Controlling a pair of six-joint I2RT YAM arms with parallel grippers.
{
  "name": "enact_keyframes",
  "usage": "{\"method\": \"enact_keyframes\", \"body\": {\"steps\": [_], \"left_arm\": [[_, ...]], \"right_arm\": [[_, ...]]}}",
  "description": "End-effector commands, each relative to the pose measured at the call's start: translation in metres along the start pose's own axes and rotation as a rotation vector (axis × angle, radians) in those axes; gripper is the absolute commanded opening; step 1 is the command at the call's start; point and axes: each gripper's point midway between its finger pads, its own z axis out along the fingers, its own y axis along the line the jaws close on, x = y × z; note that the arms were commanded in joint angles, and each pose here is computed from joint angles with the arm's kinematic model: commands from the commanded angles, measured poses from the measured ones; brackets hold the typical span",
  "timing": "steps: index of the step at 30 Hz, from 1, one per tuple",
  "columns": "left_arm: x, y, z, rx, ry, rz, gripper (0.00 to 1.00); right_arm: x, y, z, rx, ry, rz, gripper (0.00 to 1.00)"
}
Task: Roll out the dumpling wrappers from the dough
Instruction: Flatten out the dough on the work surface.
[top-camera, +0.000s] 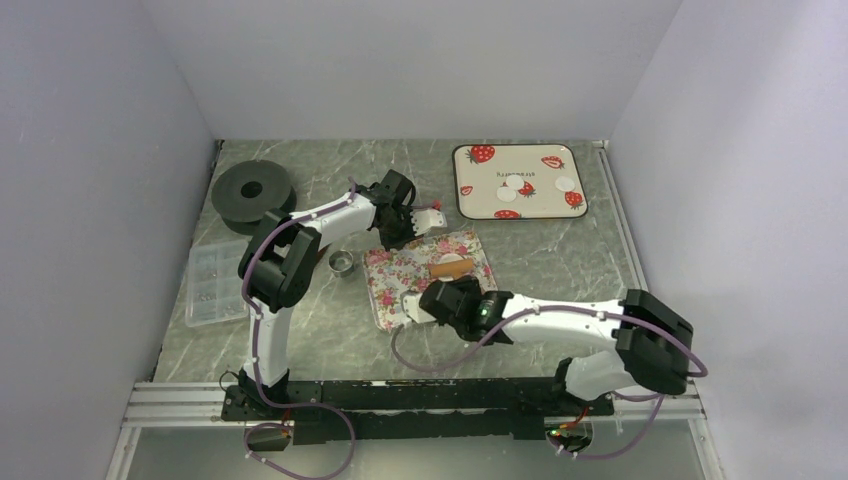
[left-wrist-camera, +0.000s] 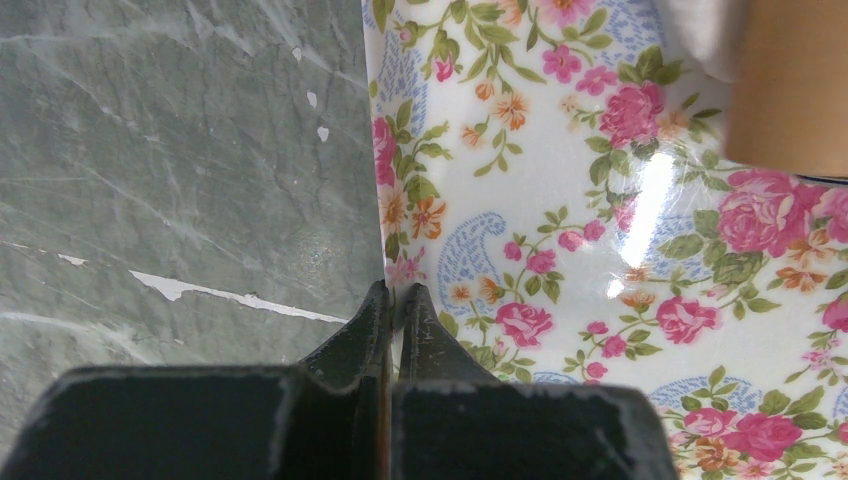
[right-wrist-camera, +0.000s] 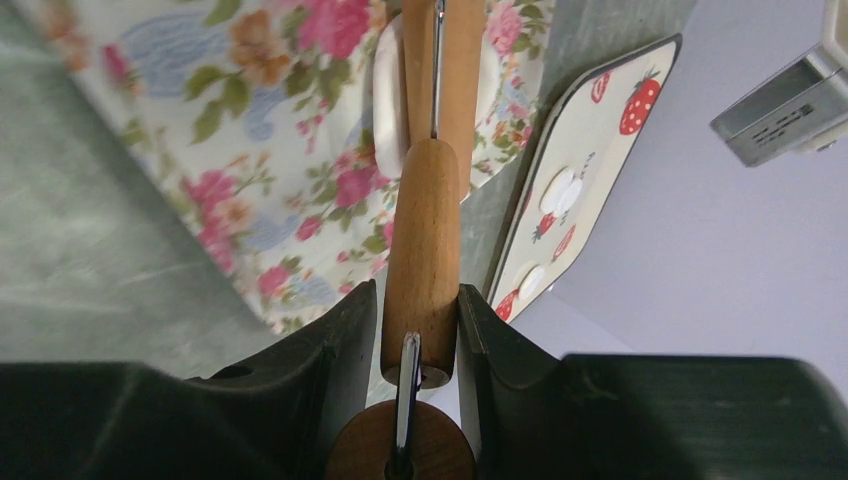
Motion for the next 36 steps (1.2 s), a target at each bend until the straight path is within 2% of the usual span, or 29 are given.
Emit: {"method": "enact_keyframes", "body": {"steps": [1, 9, 18, 27, 31, 36], "left_arm": [[0.072, -0.063, 0.035, 0.212, 0.229, -0.031, 0.00], [0.072, -0.063, 0.036, 0.214, 0.230, -0.031, 0.00], [0.070, -0.063, 0.035, 0.213, 0.226, -0.032, 0.00], [0.071, -0.064, 0.036, 0.215, 0.226, -0.031, 0.00], [0.072, -0.063, 0.037, 0.212, 0.227, -0.030, 0.00], [0.073, -0.064, 0.036, 0.213, 0.232, -0.030, 0.00]], "right_arm": [[0.025, 0.064, 0.017, -0.317, 0.046, -0.106, 0.00], [0.032, 0.113, -0.018, -0.398, 0.053, -0.091, 0.00], [0.019, 0.063, 0.016, -0.306, 0.031, -0.088, 0.00], [0.025, 0.109, -0.017, -0.404, 0.039, -0.054, 0.00], [0.025, 0.107, -0.019, -0.381, 0.013, -0.050, 0.00], [0.021, 0.084, 0.006, -0.345, 0.034, -0.080, 0.00]]}}
